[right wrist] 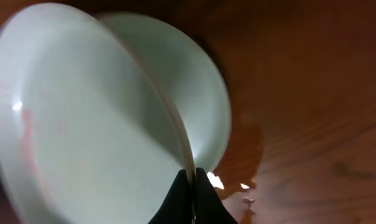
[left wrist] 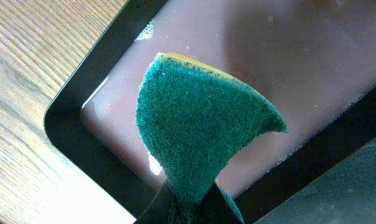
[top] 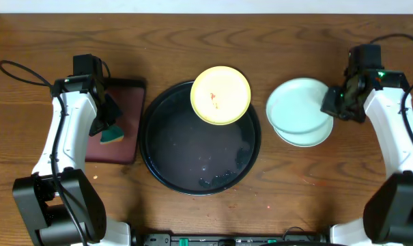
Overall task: Clean dirty plates on tray and stack at the side
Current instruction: 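Lift the second plate with the right gripper and stack it on the first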
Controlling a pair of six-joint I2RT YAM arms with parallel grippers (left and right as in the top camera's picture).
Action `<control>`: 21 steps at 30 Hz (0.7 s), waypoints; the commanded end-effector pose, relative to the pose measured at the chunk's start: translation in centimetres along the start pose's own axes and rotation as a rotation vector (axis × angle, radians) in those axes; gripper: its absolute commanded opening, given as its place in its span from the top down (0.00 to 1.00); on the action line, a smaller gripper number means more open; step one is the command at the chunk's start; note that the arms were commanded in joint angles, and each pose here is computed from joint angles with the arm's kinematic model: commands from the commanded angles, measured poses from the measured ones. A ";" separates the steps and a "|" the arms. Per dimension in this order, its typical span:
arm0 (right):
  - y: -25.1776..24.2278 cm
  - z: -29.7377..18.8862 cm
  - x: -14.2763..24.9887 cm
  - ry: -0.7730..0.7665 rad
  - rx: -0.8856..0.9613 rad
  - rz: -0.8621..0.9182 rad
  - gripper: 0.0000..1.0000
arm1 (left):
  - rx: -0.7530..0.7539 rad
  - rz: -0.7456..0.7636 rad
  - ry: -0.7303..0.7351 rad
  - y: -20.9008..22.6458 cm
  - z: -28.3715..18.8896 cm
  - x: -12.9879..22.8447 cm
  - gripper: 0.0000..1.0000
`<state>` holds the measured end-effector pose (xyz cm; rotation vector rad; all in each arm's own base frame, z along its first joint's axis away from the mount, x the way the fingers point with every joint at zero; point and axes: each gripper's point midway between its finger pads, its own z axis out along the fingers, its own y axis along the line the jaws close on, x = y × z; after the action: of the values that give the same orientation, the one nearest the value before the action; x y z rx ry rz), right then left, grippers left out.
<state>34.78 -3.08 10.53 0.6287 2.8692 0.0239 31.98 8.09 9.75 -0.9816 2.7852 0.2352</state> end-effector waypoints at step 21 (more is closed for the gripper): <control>12.2 -1.9 -2.2 -0.141 -0.420 -0.309 0.34 | -0.010 0.010 0.007 0.2 0.1 0.2 0.93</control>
<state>40.36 2.92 11.59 0.2866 2.7187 0.3735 31.98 8.09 9.75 -0.9816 2.7852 0.2352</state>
